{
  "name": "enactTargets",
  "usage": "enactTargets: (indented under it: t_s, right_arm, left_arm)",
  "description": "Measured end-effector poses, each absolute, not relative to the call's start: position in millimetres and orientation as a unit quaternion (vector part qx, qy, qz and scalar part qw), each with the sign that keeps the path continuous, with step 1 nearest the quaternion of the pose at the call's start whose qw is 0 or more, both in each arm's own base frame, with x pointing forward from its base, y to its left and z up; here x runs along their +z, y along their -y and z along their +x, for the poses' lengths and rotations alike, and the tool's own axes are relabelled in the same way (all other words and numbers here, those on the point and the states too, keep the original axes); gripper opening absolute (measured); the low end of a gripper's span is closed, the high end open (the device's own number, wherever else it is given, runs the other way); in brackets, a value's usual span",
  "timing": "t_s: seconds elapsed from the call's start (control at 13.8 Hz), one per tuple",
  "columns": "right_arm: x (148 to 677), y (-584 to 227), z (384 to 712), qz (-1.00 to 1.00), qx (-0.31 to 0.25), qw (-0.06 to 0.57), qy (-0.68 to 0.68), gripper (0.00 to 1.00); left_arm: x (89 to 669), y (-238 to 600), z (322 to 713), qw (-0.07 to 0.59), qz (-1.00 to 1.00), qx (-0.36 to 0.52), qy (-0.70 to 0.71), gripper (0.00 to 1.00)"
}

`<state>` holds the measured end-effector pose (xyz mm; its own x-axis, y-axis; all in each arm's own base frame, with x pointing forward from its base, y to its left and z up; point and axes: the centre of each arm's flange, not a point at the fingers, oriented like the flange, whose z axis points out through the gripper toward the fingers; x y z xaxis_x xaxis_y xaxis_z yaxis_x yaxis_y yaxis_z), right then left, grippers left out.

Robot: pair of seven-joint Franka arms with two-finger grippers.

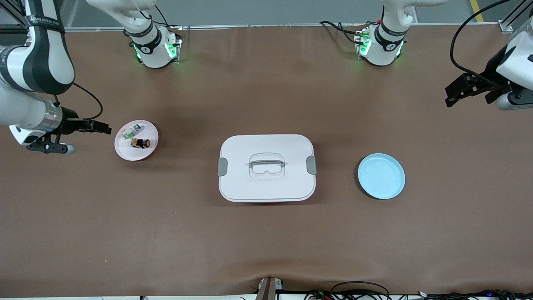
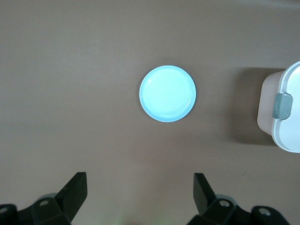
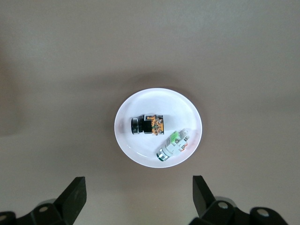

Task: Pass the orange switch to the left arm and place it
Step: 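Lower the right gripper onto the orange switch on the white plate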

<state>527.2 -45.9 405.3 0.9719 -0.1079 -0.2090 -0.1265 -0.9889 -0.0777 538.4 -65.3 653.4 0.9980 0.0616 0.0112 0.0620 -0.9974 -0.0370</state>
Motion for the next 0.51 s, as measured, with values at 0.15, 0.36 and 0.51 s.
enactTargets:
  t_s: [0.15,0.36,0.51]
  right_arm:
    - [389.9,40.3,516.6,-0.993,0.089,0.048,-0.058,1.00]
    - [356.6,30.9,501.6,-0.996,0.067,0.044,-0.048,1.00]
    - [338.9,26.9,494.9,-0.997,0.052,0.041,-0.041,1.00]
  left_arm:
    - [653.4,65.3,538.4,0.019,-0.999,-0.005,0.031,1.00]
    - [653.4,65.3,538.4,0.019,-0.999,-0.005,0.031,1.00]
    - [653.4,65.3,538.4,0.019,-0.999,-0.005,0.031,1.00]
